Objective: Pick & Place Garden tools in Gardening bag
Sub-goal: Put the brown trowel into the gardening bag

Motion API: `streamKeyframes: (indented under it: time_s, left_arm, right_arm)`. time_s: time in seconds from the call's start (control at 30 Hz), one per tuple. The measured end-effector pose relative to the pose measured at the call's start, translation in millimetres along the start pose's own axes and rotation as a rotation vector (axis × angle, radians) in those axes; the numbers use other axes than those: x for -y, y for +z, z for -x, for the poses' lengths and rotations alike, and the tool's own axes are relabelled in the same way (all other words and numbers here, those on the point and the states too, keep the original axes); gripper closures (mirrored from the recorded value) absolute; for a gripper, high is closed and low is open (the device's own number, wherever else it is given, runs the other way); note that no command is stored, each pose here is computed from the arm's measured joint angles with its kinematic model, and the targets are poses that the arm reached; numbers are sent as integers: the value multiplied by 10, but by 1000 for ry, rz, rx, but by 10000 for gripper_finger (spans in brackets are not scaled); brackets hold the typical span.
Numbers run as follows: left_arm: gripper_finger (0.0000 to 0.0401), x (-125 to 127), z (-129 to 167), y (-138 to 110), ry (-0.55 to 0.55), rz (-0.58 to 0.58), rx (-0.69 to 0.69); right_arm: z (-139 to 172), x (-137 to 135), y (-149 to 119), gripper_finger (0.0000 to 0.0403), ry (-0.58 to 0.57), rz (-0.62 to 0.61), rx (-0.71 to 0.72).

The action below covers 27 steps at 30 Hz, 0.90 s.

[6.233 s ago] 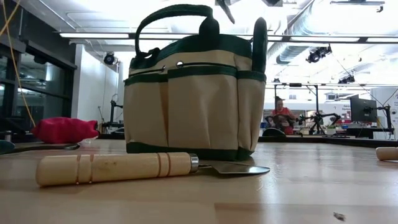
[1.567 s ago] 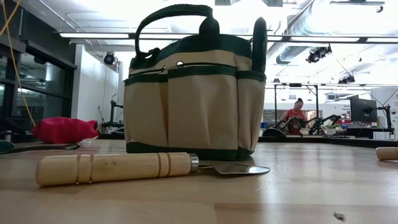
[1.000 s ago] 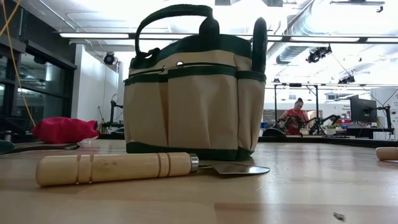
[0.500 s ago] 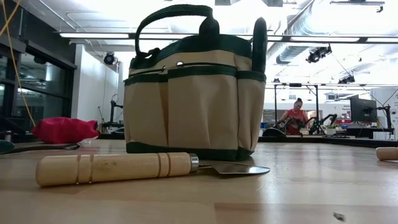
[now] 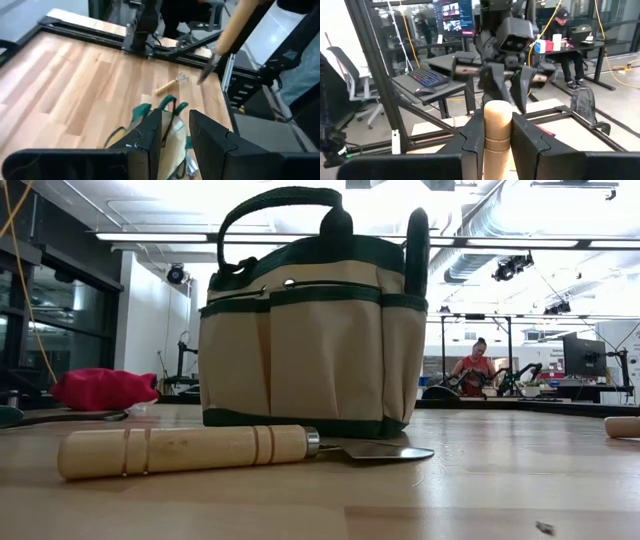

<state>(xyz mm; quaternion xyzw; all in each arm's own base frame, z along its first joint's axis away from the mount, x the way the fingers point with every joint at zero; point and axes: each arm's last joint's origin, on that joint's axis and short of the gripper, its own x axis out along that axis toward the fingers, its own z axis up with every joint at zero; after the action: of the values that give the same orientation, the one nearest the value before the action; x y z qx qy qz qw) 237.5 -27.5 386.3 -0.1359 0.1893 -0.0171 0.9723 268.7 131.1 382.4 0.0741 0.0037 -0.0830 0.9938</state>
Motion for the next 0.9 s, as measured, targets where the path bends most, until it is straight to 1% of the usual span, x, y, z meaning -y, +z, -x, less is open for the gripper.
streamKeyframes:
  time_s: [0.07, 0.17, 0.23, 0.3, 0.5, 0.63, 0.73, 0.9]
  left_arm:
    - [304, -11, 91, -22, 13, -7, -20]
    - [304, 5, 191, -57, 6, -14, -35]
    - [304, 27, 235, -115, -11, -21, -39]
    - [304, 40, 268, -193, -22, -29, -46]
    - [304, 63, 337, -489, -43, 14, -72]
    - [304, 110, 392, -623, -109, 39, -32]
    - [304, 144, 457, -709, -159, 54, -7]
    - [304, 196, 558, -799, -210, 69, 27]
  right_arm:
    - [27, -74, -40, 346, -6, -6, -5]
    - [32, -189, -137, 346, 2, -18, -26]
    - [-14, -254, -218, 346, -3, -48, -30]
    - [-75, -352, -329, 346, 5, -52, -32]
    - [-343, -573, -687, 346, 43, -18, -5]
    - [-473, -668, -887, 346, 53, -19, 23]
    - [-526, -711, -968, 346, 77, -40, 43]
    - [-614, -722, -1105, 346, 145, -18, 10]
